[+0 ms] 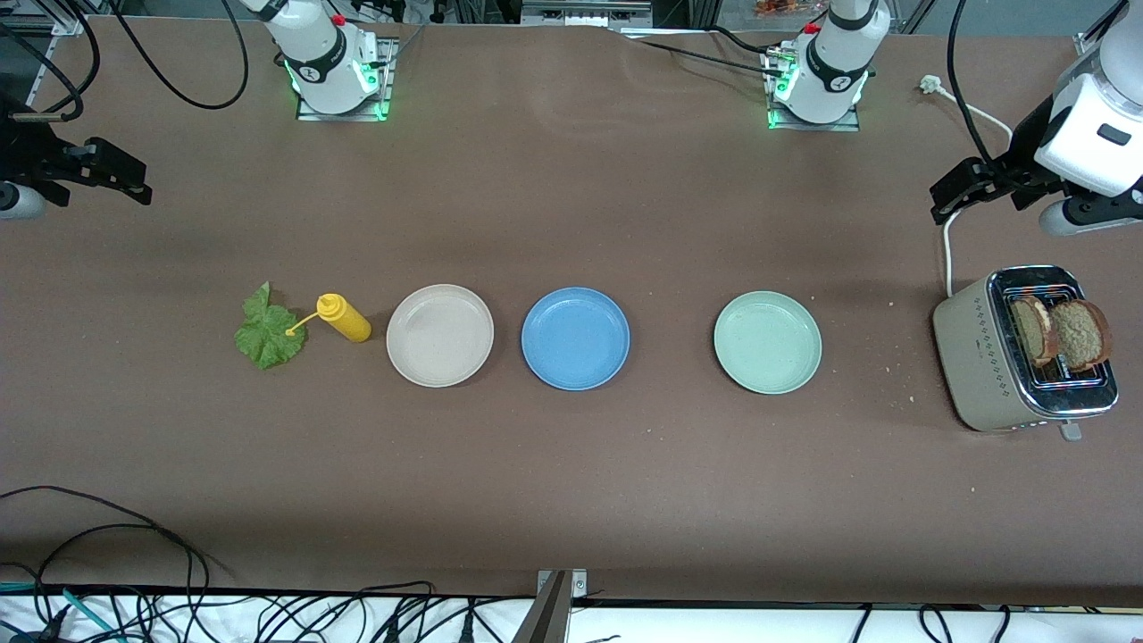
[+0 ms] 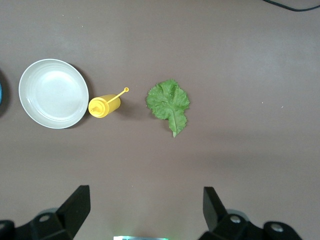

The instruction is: Make sandwich in blue plate with both arms

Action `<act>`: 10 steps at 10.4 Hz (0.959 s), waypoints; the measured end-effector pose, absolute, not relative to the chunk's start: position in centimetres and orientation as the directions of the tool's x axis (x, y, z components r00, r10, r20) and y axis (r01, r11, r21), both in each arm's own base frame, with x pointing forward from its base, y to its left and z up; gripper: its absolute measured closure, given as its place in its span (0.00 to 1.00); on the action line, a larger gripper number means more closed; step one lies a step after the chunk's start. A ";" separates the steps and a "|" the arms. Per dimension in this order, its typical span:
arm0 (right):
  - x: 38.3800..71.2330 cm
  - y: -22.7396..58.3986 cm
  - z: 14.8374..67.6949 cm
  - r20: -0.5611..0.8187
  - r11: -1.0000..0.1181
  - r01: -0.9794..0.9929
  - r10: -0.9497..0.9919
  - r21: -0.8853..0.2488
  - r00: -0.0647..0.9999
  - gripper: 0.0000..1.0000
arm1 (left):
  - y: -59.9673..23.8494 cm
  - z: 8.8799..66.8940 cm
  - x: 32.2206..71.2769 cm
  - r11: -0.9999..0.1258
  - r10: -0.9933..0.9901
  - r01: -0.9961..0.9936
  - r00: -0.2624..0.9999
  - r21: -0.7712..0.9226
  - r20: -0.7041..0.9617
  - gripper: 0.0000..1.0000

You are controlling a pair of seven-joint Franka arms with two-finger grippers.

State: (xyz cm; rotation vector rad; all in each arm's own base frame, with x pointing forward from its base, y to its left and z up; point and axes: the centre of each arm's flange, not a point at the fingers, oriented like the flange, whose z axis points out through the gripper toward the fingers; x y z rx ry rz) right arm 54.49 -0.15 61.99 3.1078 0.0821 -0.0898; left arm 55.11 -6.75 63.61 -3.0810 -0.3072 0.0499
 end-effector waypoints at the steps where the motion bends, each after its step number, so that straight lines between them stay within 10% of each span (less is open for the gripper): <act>1: 54.5 -0.2 62.0 -0.059 -0.998 0.054 0.052 0.030 0.997 0.00 | -6.6 63.3 55.3 -0.979 0.201 0.199 0.979 -0.050 -0.033 0.00; 10: 54.5 -0.1 62.0 -0.060 -0.998 0.054 0.052 0.030 0.997 0.00 | -6.1 63.0 55.7 -0.987 0.142 0.139 0.989 -0.080 -0.032 0.00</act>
